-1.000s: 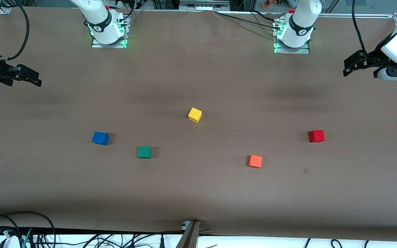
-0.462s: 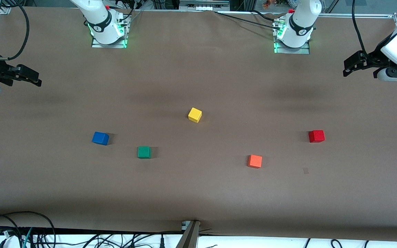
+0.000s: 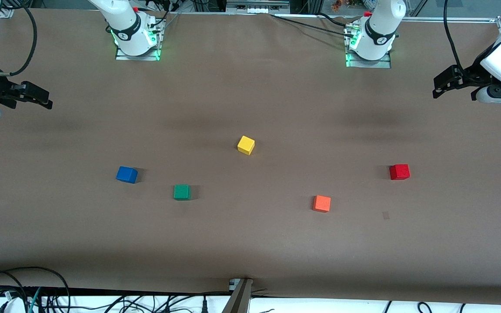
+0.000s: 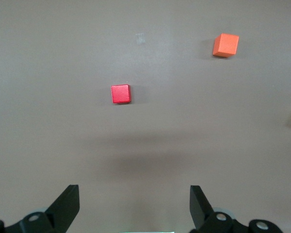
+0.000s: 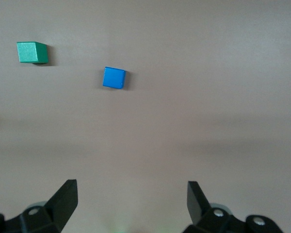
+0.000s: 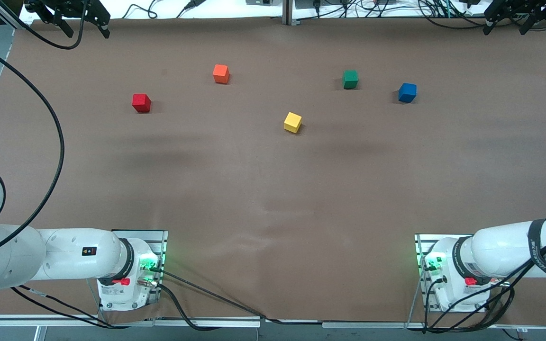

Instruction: Pass red block to right arm, stack on blue

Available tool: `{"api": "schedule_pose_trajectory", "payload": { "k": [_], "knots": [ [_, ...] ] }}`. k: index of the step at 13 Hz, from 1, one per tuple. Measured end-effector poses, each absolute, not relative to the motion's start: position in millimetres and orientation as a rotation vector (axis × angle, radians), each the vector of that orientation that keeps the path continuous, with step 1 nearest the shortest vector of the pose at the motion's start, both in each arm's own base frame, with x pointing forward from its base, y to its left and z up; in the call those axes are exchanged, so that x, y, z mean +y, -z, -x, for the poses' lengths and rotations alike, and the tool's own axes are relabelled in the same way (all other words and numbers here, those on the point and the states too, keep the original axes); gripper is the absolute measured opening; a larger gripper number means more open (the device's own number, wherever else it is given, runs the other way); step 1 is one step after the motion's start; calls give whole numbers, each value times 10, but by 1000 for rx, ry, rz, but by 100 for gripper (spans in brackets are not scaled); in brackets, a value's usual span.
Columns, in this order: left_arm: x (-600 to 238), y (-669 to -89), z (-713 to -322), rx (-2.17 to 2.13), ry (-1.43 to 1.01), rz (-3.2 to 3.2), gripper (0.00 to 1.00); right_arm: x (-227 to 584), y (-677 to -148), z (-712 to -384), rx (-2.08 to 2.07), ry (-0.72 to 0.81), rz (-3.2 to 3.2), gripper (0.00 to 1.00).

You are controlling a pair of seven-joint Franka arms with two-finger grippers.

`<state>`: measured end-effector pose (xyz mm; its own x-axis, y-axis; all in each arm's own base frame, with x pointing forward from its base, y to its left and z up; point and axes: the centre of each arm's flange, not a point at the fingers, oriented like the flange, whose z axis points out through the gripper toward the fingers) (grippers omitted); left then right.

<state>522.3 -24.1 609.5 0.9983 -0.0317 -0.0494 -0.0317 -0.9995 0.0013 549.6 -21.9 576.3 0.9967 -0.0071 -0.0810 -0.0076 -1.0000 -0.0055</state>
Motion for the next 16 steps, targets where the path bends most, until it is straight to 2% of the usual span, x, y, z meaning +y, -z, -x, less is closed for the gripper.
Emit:
{"api": "schedule_pose_trajectory", "payload": {
  "k": [12,16],
  "knots": [
    [-185,-5926,-5386,-35,148,-3134,100,-219,-5763,-5496,11,-128,3133,100],
    [84,-5548,-5518,41,286,-3118,100,-217,-5763,-5496,11,-128,3133,100]
  ]
}}
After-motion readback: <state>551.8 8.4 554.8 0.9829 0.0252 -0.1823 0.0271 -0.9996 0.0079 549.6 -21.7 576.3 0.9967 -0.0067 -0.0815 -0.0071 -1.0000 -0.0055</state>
